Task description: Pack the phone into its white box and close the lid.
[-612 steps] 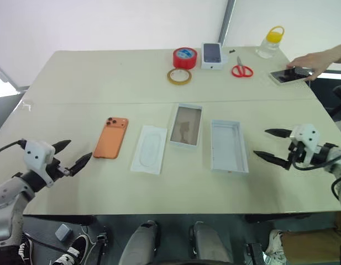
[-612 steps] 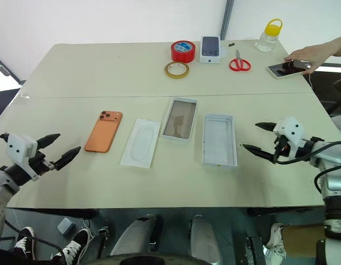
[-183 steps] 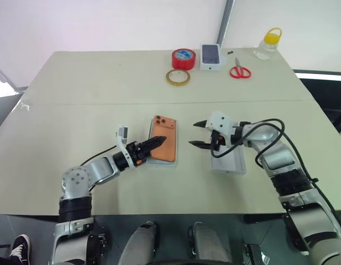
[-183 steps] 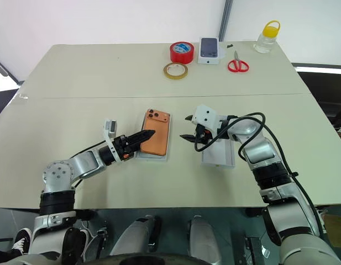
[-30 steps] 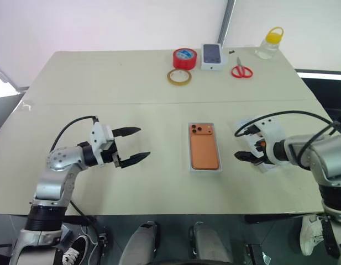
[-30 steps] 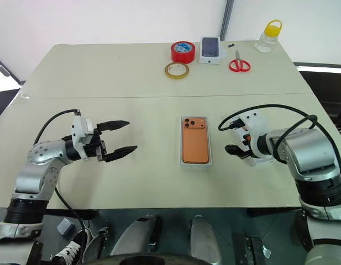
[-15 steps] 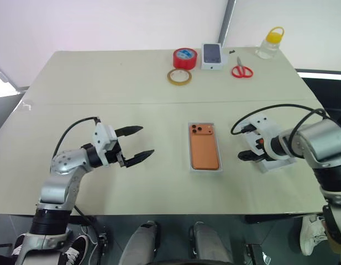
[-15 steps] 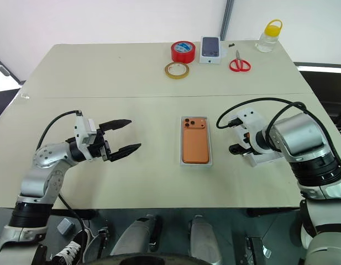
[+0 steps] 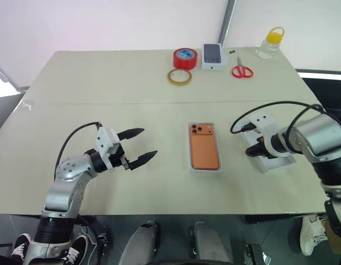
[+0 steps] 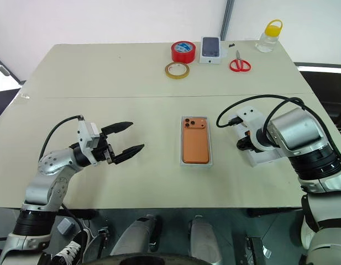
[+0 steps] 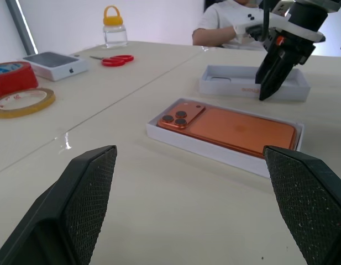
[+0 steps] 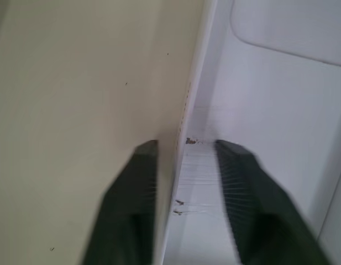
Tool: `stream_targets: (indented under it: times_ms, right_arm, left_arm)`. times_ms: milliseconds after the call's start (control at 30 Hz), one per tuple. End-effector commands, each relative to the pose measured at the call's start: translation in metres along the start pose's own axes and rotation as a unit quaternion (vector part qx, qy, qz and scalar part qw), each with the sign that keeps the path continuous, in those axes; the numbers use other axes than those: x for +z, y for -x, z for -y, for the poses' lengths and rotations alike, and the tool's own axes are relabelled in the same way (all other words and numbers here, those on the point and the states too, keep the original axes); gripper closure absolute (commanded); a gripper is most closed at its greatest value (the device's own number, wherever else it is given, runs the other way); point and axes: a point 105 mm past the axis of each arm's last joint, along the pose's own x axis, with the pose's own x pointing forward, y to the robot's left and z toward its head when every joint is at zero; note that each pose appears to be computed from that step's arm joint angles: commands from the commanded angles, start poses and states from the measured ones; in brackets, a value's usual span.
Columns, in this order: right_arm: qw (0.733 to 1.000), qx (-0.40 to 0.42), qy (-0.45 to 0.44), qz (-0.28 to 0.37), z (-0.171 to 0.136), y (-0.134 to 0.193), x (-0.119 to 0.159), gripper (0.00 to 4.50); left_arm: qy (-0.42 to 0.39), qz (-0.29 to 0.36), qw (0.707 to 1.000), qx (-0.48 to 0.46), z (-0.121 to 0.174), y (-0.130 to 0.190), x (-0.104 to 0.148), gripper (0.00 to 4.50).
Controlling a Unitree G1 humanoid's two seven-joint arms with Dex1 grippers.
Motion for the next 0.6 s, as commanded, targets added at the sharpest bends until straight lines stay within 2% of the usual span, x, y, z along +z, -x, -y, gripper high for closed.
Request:
stream_targets:
  times_ms: [33,300,500,600]
  right_arm:
    - [1.0,-0.009,0.001,0.011,0.003,0.006,0.006,4.46]
    - [1.0,-0.006,-0.019,0.022,0.002,0.006,0.007,4.46]
    - [0.995,-0.002,-0.073,0.064,0.007,0.008,0.018,4.46]
    - [0.986,0.0,-0.117,0.12,0.017,0.014,0.04,4.46]
  left_arm:
    - [-0.012,0.01,1.0,-0.005,0.004,-0.001,0.007,0.02]
    - [-0.015,0.008,1.0,0.0,-0.001,-0.003,0.007,0.02]
    - [-0.011,0.007,1.0,0.001,-0.007,-0.004,0.009,0.02]
    - [-0.013,0.005,1.0,0.006,-0.013,-0.002,0.009,0.02]
